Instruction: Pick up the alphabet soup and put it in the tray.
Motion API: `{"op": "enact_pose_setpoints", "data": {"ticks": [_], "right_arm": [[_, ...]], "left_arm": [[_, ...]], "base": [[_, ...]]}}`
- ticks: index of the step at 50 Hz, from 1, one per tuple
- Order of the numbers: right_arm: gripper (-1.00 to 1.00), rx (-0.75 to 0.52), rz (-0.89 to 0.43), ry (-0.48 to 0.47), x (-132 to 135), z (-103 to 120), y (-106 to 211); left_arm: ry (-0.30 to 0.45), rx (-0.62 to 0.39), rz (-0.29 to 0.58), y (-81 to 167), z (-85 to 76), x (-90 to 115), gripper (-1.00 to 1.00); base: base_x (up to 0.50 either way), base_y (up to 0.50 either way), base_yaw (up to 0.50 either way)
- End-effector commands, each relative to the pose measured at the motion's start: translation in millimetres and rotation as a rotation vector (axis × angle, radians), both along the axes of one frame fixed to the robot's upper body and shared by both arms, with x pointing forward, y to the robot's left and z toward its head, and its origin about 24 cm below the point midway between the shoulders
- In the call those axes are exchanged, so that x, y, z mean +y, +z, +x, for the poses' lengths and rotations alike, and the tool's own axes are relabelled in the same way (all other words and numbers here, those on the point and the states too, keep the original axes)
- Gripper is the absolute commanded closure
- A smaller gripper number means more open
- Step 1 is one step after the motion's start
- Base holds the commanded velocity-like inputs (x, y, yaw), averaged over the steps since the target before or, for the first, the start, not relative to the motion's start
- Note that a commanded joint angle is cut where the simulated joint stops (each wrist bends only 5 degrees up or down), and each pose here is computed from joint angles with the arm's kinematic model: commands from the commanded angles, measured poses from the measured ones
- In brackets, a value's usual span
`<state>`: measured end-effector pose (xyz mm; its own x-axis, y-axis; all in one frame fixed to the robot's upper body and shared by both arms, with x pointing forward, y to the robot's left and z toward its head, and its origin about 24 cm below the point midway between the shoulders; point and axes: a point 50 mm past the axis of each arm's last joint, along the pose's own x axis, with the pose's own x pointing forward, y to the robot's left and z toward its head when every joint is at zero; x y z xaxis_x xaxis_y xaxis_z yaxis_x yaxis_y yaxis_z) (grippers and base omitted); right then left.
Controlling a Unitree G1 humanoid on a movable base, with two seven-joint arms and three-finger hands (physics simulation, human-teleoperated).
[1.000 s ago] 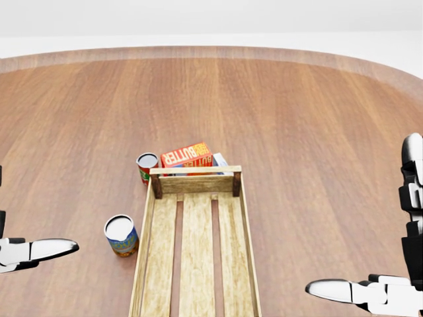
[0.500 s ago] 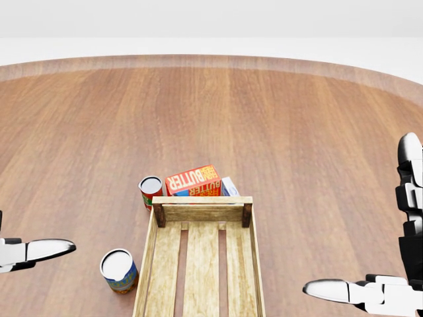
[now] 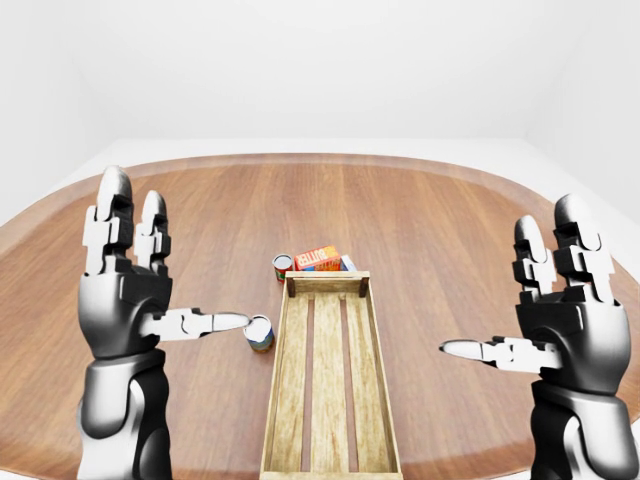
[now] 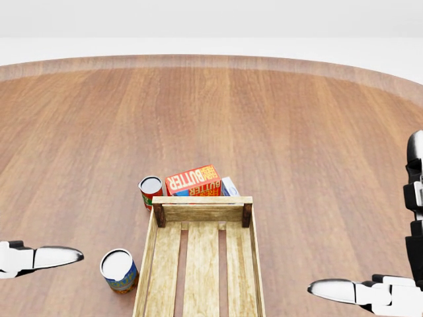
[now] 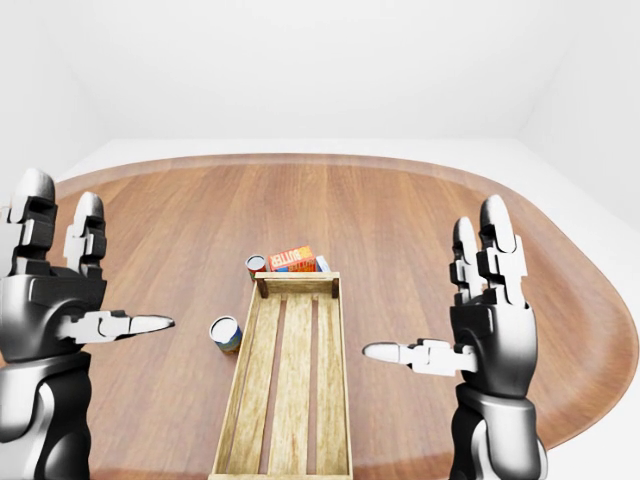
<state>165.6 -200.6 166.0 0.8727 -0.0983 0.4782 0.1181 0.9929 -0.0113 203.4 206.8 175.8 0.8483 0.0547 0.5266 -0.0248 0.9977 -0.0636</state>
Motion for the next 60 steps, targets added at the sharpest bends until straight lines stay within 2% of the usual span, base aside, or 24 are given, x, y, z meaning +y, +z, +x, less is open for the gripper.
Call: {"op": "enact_pose_setpoints", "data": {"ticks": [1, 2, 5, 6, 7, 8, 10, 11, 12, 14, 16, 19, 21, 24, 28, 31, 34, 38, 42, 47, 52, 60], "right_arm": [[-0.97, -0.020, 0.002, 0.003, 0.2, -3.4, 3.8], [-0.97, -0.028, 0.000, 0.005, 0.7, -4.4, 5.5], [-0.97, -0.041, -0.002, 0.002, -0.1, -6.9, 8.2], [-0.96, -0.043, -0.002, -0.001, -1.1, -8.0, 8.7], [-0.96, -0.044, -0.002, -0.002, -1.2, -8.1, 8.7], [-0.97, -0.049, -0.002, -0.004, -1.9, -9.0, 9.7], [-0.97, -0.051, -0.001, -0.005, -1.5, -8.7, 10.0], [-0.97, -0.053, 0.002, -0.003, -0.8, -8.4, 10.1], [-0.96, -0.053, 0.001, 0.006, 1.8, -7.6, 10.2], [-0.97, -0.056, 0.000, 0.009, 2.8, -8.2, 10.9], [-0.97, -0.066, -0.001, 0.009, 2.3, -10.1, 13.0], [-0.97, -0.070, -0.001, 0.006, 1.5, -10.7, 13.7], [-0.97, -0.077, -0.002, 0.008, 2.3, -11.9, 15.2], [-0.97, -0.091, -0.006, 0.008, 2.7, -14.2, 17.9], [-0.97, -0.103, -0.006, 0.000, 0.8, -16.8, 20.2], [-0.97, -0.106, -0.007, 0.000, 0.8, -17.3, 20.7], [-0.97, -0.097, -0.010, 0.004, 2.1, -15.3, 19.1], [-0.97, -0.098, -0.010, 0.002, 1.8, -15.2, 19.3], [-0.96, -0.100, -0.013, -0.007, 0.6, -16.3, 20.0], [-0.97, -0.101, -0.018, -0.010, 0.8, -16.5, 20.4], [-0.97, -0.097, -0.016, -0.008, 1.1, -15.2, 19.5], [-0.97, -0.108, -0.018, -0.015, -0.3, -17.7, 21.6]], "left_arm": [[0.013, -0.068, 0.389, 26.6, -5.5, -7.9, -1.00], [0.012, -0.025, 0.469, 21.7, -1.7, -8.7, -1.00], [0.031, 0.096, 0.599, 4.5, 9.0, -7.5, -1.00], [0.016, 0.142, 0.657, -1.2, 12.6, -6.6, -1.00], [0.017, 0.150, 0.663, -1.9, 13.0, -6.4, -1.00], [0.006, 0.160, 0.704, -0.4, 17.0, -4.7, -1.00], [0.045, 0.199, 0.739, -3.4, 24.9, 1.7, -1.00], [0.051, 0.235, 0.746, -9.2, 29.2, 5.1, -1.00], [0.003, 0.335, 0.791, -26.2, 41.6, 7.3, -1.00], [0.027, 0.428, 0.835, -41.1, 54.1, 14.3, -1.00], [0.015, 0.496, 0.884, -50.9, 61.0, 17.1, -1.00], [0.009, 0.546, 0.930, -57.3, 65.8, 18.4, -1.00], [-0.012, 0.559, 0.996, -62.8, 71.4, 18.6, -1.00], [-0.012, 0.592, 1.030, -63.8, 85.4, 21.7, -1.00], [-0.048, 0.621, 1.103, -71.3, 93.0, 20.8, -1.00], [-0.051, 0.636, 1.118, -71.7, 96.3, 21.5, -1.00], [-0.065, 0.625, 1.188, -76.8, 98.9, 22.2, -1.00], [-0.081, 0.680, 1.210, -85.1, 105.5, 24.5, -1.00], [-0.110, 0.715, 1.209, -91.4, 107.0, 24.7, -1.00], [-0.092, 0.777, 1.229, -108.5, 109.3, 28.1, -1.00], [-0.110, 0.775, 1.226, -106.7, 112.1, 25.3, -1.00], [-0.123, 0.856, 1.228, -126.9, 121.8, 24.5, -1.00]], "base": [[0.00, 0.00, 0.00], [0.00, 0.00, 0.00], [0.00, 0.00, 0.00], [0.00, 0.00, 0.00], [0.00, 0.00, 0.00], [0.00, 0.00, 0.00], [0.00, 0.00, 0.00], [0.00, 0.00, 0.00], [0.00, 0.00, 0.00], [0.00, 0.00, 0.00], [0.00, 0.00, 0.00], [0.00, 0.00, 0.00], [0.00, 0.00, 0.00], [0.00, 0.00, 0.00], [0.00, 0.00, 0.00], [0.00, 0.00, 0.00], [0.00, 0.00, 0.00], [0.00, 0.00, 0.00], [0.00, 0.00, 0.00], [0.00, 0.00, 0.00], [0.00, 0.00, 0.00], [0.00, 0.00, 0.00]]}}
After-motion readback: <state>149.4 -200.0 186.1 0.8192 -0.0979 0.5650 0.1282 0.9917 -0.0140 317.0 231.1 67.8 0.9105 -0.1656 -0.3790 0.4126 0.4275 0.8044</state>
